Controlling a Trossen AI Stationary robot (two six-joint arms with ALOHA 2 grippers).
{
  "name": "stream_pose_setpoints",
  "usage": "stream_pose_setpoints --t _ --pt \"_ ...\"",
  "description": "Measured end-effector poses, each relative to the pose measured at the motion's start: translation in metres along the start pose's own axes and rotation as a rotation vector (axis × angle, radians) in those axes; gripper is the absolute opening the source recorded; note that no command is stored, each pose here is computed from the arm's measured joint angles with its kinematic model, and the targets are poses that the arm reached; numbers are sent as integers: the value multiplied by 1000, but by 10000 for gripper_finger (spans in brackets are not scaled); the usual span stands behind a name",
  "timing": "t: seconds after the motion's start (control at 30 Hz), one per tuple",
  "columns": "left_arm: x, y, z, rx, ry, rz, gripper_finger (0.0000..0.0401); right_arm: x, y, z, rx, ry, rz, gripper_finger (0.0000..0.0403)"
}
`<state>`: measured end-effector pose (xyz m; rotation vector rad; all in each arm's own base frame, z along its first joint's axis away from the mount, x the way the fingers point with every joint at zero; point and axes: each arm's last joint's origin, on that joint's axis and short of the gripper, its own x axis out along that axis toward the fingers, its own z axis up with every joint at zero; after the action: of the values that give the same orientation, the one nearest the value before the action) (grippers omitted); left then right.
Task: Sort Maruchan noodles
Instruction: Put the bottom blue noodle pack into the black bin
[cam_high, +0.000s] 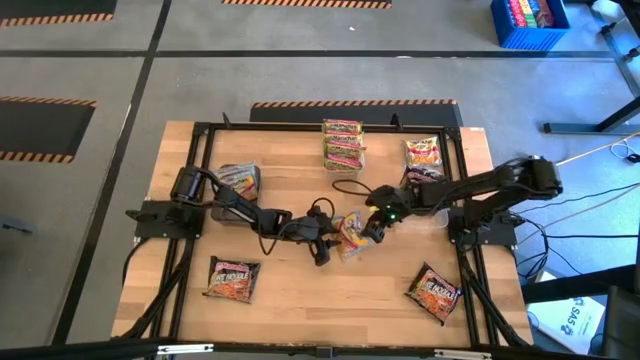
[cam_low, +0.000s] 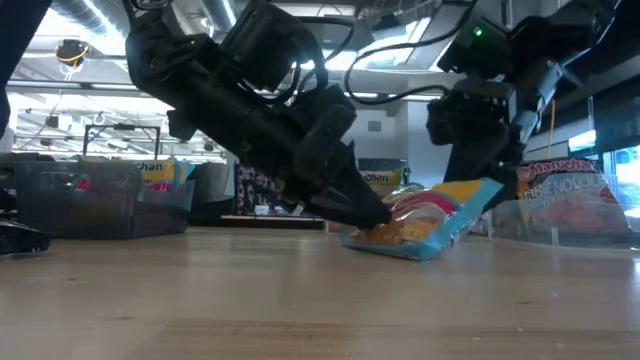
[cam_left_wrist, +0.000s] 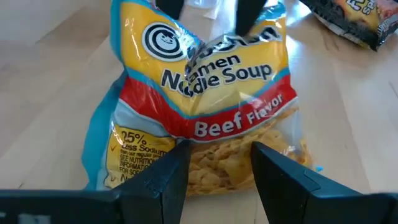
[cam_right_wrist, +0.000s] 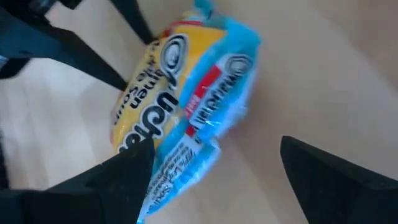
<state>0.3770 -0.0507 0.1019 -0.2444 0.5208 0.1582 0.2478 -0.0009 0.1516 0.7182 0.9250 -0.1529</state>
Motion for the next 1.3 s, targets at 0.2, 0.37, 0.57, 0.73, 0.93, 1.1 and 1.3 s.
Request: stream_pose_setpoints --t 0.2,0.37,0.57,0.73,0.93,1.1,1.3 --pt "0 0 0 22 -4 7 167 19 3 6 16 7 139 331" --pt "0 0 0 23 -2 5 167 23 5 5 19 56 217 330" --pt "0 0 0 22 -7 0 167 23 8 6 75 71 270 330" --pt "0 0 1 16 -30 -2 167 31 7 10 170 10 236 330" --pt "0 -1 4 8 -51 -7 167 40 3 12 204 -46 195 330" --pt "0 -2 6 -2 -78 -17 167 42 2 13 178 -90 161 324" --pt "0 -2 7 -5 -81 -25 167 43 1 12 138 -83 151 254"
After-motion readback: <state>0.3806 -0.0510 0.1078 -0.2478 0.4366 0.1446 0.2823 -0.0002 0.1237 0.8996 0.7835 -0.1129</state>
